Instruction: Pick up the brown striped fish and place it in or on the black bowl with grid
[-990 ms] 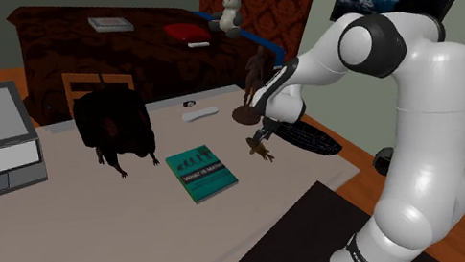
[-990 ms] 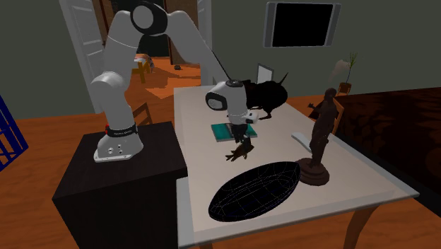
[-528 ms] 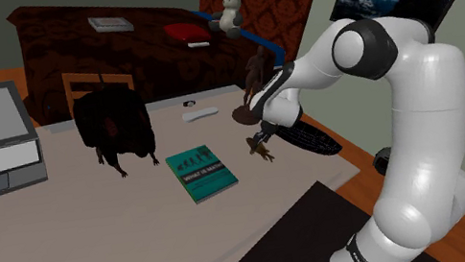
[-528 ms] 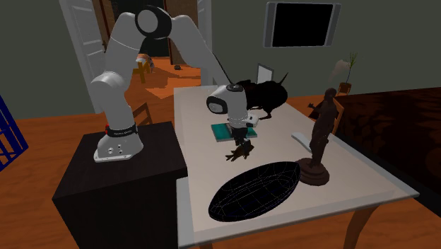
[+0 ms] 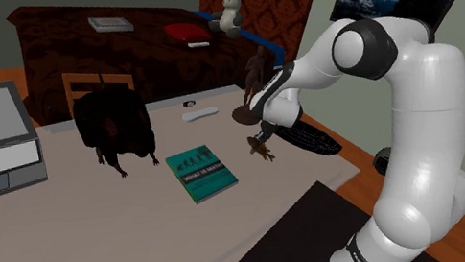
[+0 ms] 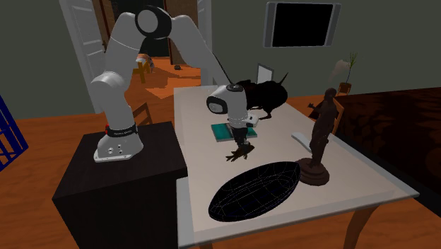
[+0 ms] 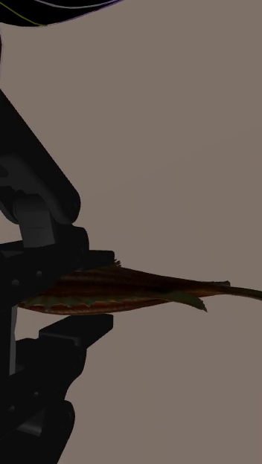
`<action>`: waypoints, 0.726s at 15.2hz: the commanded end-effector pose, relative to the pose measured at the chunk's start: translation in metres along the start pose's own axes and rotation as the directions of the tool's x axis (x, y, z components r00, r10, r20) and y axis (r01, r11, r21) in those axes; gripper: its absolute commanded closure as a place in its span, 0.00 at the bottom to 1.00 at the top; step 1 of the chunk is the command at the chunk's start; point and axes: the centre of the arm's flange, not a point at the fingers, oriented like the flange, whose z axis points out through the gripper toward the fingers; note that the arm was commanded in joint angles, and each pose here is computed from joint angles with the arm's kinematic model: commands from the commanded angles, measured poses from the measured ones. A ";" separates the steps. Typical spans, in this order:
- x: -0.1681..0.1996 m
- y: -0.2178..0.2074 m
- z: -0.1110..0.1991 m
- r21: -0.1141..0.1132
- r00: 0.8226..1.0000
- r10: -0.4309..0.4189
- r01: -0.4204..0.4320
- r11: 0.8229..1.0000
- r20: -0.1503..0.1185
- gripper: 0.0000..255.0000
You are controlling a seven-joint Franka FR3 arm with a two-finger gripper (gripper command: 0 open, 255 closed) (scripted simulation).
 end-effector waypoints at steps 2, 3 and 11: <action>0.000 0.000 0.000 0.000 1.000 0.000 0.000 1.000 0.000 1.00; 0.000 0.000 0.000 0.000 1.000 0.000 0.000 1.000 0.000 1.00; 0.005 -0.001 -0.026 0.000 1.000 0.000 0.000 1.000 0.000 1.00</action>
